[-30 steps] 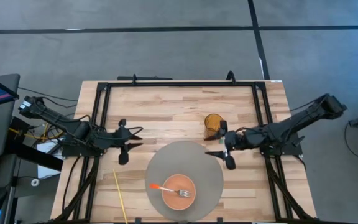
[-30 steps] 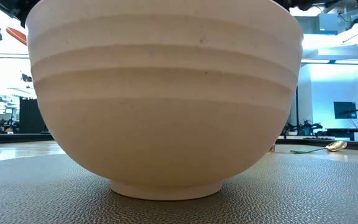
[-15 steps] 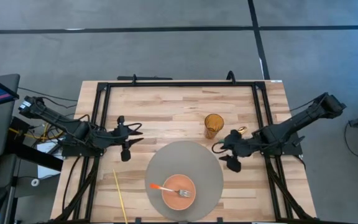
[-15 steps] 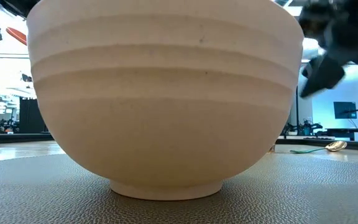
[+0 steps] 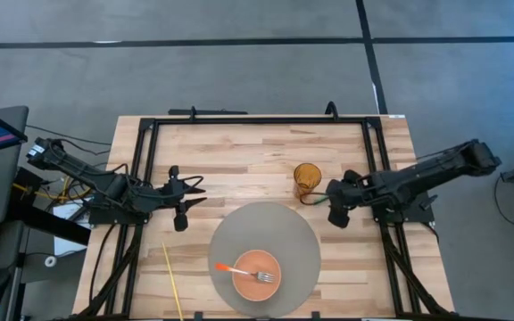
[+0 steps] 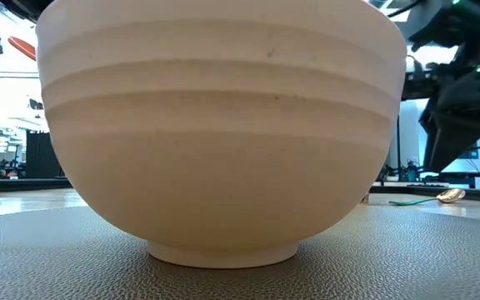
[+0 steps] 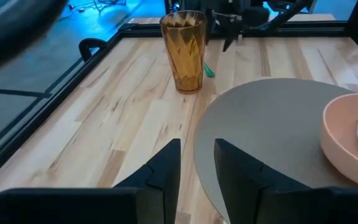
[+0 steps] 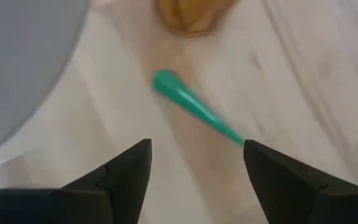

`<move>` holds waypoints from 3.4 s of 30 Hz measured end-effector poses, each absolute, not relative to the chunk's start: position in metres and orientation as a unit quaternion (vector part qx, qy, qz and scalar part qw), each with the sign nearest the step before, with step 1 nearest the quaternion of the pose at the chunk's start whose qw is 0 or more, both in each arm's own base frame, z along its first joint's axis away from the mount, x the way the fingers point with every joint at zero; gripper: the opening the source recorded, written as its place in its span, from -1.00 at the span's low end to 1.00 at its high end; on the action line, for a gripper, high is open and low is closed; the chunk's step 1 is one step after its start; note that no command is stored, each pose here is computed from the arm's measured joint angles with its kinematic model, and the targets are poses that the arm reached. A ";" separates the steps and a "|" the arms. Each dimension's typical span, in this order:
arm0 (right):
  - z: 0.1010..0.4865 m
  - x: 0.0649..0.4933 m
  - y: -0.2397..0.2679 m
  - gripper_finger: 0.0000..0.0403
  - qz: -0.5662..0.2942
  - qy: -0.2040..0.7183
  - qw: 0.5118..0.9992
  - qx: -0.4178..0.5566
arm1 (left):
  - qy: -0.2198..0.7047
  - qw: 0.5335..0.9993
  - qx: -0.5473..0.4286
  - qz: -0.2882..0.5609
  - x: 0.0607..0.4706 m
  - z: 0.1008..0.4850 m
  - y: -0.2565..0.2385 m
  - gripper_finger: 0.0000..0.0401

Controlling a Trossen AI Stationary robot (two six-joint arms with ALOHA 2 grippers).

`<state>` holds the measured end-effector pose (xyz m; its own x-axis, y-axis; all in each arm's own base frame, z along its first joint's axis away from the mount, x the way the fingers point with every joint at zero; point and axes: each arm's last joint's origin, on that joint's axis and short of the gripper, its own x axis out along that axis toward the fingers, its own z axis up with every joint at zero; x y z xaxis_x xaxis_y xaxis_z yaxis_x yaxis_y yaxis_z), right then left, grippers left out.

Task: Pick & Place Utensil
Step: Put the green spoon into the orange bowl

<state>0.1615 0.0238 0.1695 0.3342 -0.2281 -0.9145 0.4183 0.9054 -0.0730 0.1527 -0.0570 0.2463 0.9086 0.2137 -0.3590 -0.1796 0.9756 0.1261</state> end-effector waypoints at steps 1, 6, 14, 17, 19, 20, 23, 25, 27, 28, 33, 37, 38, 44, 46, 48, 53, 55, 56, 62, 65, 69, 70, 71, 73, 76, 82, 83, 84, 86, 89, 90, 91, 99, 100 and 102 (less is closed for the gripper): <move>0.168 0.163 0.021 0.24 -0.202 0.546 0.809 0.084 | 0.188 0.976 0.045 0.101 0.153 0.246 -0.057 -0.51; 0.157 0.168 0.008 0.24 -0.229 0.576 0.780 0.087 | 0.187 0.976 0.045 0.100 0.153 0.247 -0.057 -0.51; 0.140 0.174 -0.003 0.24 -0.247 0.617 0.740 0.107 | 0.185 0.977 0.044 0.100 0.153 0.247 -0.057 -0.51; 0.135 0.176 -0.005 0.24 -0.249 0.626 0.732 0.104 | 0.185 0.977 0.043 0.100 0.153 0.247 -0.057 -0.51; 0.131 0.179 -0.006 0.24 -0.242 0.635 0.728 0.094 | 0.185 0.977 0.043 0.100 0.153 0.247 -0.057 -0.51; 0.130 0.180 -0.007 0.24 -0.237 0.639 0.727 0.086 | 0.185 0.977 0.043 0.100 0.153 0.247 -0.057 -0.51; 0.126 0.183 -0.008 0.23 -0.224 0.652 0.721 0.070 | 0.185 0.977 0.043 0.100 0.153 0.247 -0.057 -0.51; 0.126 0.185 -0.008 0.20 -0.223 0.656 0.717 0.069 | 0.185 0.977 0.043 0.100 0.153 0.247 -0.057 -0.51; 0.129 0.187 -0.008 0.12 -0.221 0.659 0.716 0.072 | 0.185 0.977 0.043 0.100 0.153 0.247 -0.057 -0.51; 0.130 0.187 -0.008 0.05 -0.218 0.659 0.716 0.076 | 0.185 0.977 0.043 0.100 0.153 0.247 -0.057 -0.51; 0.135 0.188 -0.006 -0.40 -0.197 0.653 0.724 0.099 | 0.185 0.977 0.043 0.100 0.153 0.247 -0.057 -0.51; 0.134 0.188 -0.005 -0.79 -0.191 0.655 0.722 0.115 | 0.185 0.977 0.043 0.100 0.153 0.247 -0.057 -0.51; 0.134 0.188 -0.005 -0.88 -0.190 0.655 0.720 0.127 | 0.185 0.977 0.043 0.100 0.153 0.247 -0.057 -0.51; 0.135 0.188 0.002 -0.89 -0.201 0.650 0.709 0.186 | 0.185 0.977 0.043 0.100 0.153 0.247 -0.057 -0.51; 0.135 0.189 0.007 -0.89 -0.191 0.651 0.709 0.189 | 0.185 0.977 0.043 0.100 0.153 0.247 -0.057 -0.51; 0.136 0.189 0.013 -0.94 -0.187 0.649 0.713 0.191 | 0.185 0.977 0.043 0.100 0.153 0.247 -0.057 -0.51; 0.146 0.198 0.028 -0.94 -0.184 0.633 0.723 0.207 | 0.185 0.977 0.043 0.100 0.153 0.247 -0.057 -0.51; 0.153 0.203 0.035 -0.93 -0.178 0.623 0.732 0.213 | 0.185 0.977 0.043 0.100 0.153 0.247 -0.057 -0.51; 0.158 0.206 0.039 -0.94 -0.174 0.617 0.736 0.218 | 0.185 0.977 0.043 0.100 0.153 0.247 -0.057 -0.51; 0.189 0.223 0.067 -0.97 -0.139 0.579 0.767 0.239 | 0.185 0.977 0.043 0.100 0.153 0.247 -0.057 -0.51; 0.207 0.230 0.081 -0.97 -0.115 0.553 0.787 0.247 | 0.185 0.977 0.043 0.100 0.153 0.247 -0.057 -0.51; 0.227 0.243 0.101 -0.99 -0.080 0.470 0.848 0.229 | 0.185 0.977 0.043 0.100 0.153 0.247 -0.057 -0.51; 0.231 0.247 0.105 -0.98 -0.070 0.439 0.867 0.225 | 0.185 0.977 0.043 0.100 0.153 0.247 -0.057 -0.51; 0.236 0.252 0.109 -0.98 -0.058 0.406 0.884 0.223 | 0.185 0.977 0.044 0.100 0.153 0.247 -0.057 -0.51; 0.244 0.261 0.118 -0.98 -0.032 0.341 0.915 0.214 | 0.185 0.977 0.044 0.100 0.153 0.247 -0.057 -0.51; 0.250 0.277 0.129 -0.98 0.000 0.254 0.950 0.181 | 0.185 0.977 0.044 0.100 0.153 0.247 -0.057 -0.51; 0.227 0.314 0.151 -0.98 0.069 0.156 0.975 0.145 | 0.184 0.977 0.043 0.100 0.153 0.247 -0.057 -0.51; 0.222 0.319 0.153 -0.99 0.075 0.146 0.976 0.141 | 0.184 0.977 0.043 0.100 0.153 0.247 -0.057 -0.51; 0.217 0.323 0.156 -0.99 0.079 0.139 0.977 0.138 | 0.184 0.977 0.043 0.100 0.153 0.247 -0.057 -0.51; 0.214 0.332 0.163 -0.99 0.085 0.123 0.979 0.140 | 0.184 0.977 0.043 0.100 0.153 0.247 -0.057 -0.51; 0.204 0.346 0.172 -0.99 0.083 0.134 0.976 0.150 | 0.184 0.977 0.042 0.100 0.153 0.247 -0.057 -0.51; 0.201 0.350 0.174 -0.99 0.081 0.143 0.975 0.152 | 0.184 0.977 0.042 0.100 0.153 0.247 -0.057 -0.51; 0.194 0.354 0.177 -0.99 0.077 0.159 0.973 0.149 | 0.184 0.977 0.042 0.100 0.153 0.247 -0.057 -0.51; 0.181 0.373 0.187 -0.99 0.033 0.298 0.946 0.126 | 0.183 0.977 0.037 0.101 0.153 0.247 -0.057 -0.51; 0.180 0.374 0.187 -0.99 0.027 0.311 0.942 0.125 | 0.183 0.977 0.037 0.101 0.153 0.247 -0.057 -0.51; 0.180 0.373 0.187 -0.99 0.018 0.320 0.938 0.135 | 0.183 0.977 0.037 0.101 0.153 0.247 -0.057 -0.51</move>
